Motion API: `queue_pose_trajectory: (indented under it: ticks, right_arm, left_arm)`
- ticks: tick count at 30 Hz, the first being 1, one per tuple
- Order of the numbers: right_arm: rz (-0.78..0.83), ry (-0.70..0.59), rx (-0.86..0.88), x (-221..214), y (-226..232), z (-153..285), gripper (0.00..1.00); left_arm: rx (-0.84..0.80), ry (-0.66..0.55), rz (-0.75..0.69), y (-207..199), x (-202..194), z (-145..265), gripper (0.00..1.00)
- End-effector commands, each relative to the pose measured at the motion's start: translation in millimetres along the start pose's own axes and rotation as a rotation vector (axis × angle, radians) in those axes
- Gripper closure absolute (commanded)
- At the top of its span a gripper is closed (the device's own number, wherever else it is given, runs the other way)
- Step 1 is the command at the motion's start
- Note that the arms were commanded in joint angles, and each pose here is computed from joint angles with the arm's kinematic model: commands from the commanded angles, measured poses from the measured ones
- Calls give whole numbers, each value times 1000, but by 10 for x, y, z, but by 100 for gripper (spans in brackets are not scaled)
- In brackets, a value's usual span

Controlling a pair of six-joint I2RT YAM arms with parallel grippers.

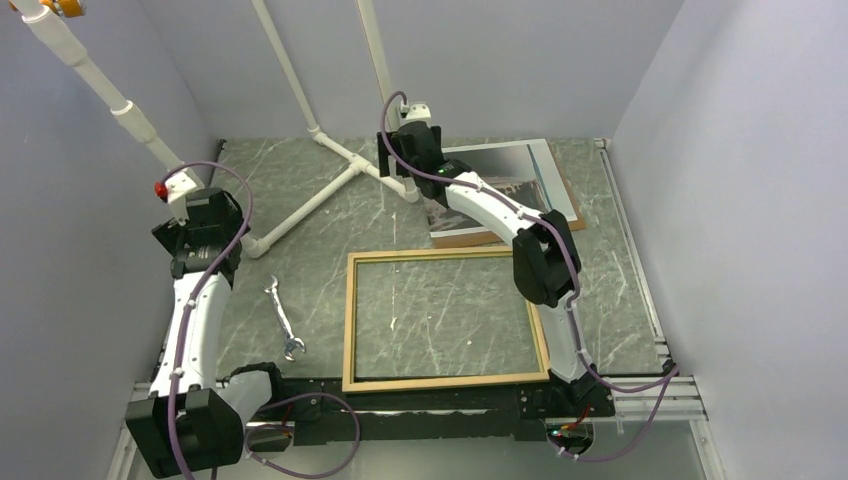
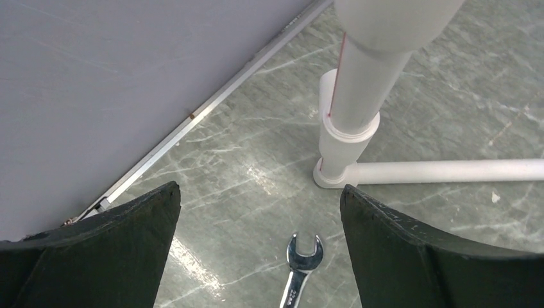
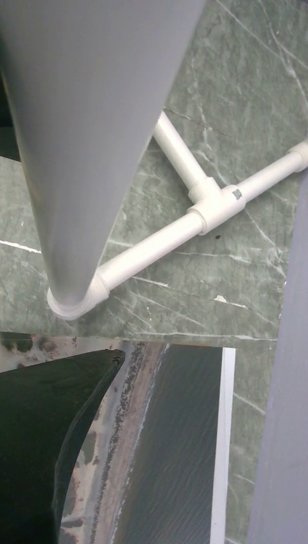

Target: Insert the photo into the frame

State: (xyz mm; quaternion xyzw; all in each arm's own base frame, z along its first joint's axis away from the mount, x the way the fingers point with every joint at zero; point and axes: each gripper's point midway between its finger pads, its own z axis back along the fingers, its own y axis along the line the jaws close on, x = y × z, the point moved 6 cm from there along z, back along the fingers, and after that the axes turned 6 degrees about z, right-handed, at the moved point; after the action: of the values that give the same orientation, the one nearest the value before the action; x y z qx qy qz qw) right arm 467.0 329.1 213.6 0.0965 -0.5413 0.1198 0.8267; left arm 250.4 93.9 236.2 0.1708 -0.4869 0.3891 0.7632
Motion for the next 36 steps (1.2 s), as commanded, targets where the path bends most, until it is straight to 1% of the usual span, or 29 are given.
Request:
queue_pose_trajectory:
  ticks: [1, 7, 11, 18, 24, 26, 30, 33, 36]
  right_arm:
    - [-21, 72, -55, -295, -190, -200, 0]
    - [-38, 110, -63, -387, -261, -93, 0]
    - [-67, 124, -45, -381, -292, 63, 0]
    - [-26, 140, 122, -380, -239, 506, 0]
    - [-21, 157, 200, -457, -312, 934, 0]
    - [-60, 172, 205, -490, -384, 1025, 0]
    - [-204, 184, 218, -469, -596, 1091, 0]
    - [-320, 174, 240, -372, -720, 1073, 0]
    - [-405, 152, 225, -281, -810, 1042, 0]
  left_arm:
    - [-37, 10, -40, -59, -39, 89, 3]
    - [-148, -25, -88, -227, -15, 261, 2]
    - [-219, -20, -116, -350, -6, 351, 2]
    - [-320, 16, -190, -564, -35, 451, 1]
    - [-423, 61, -269, -719, -42, 512, 1]
    - [-455, 70, -307, -754, -54, 537, 1]
    - [-506, 69, -372, -823, -66, 540, 1]
    - [-469, 49, -386, -862, 26, 492, 1]
    - [-391, 47, -385, -931, 145, 399, 8]
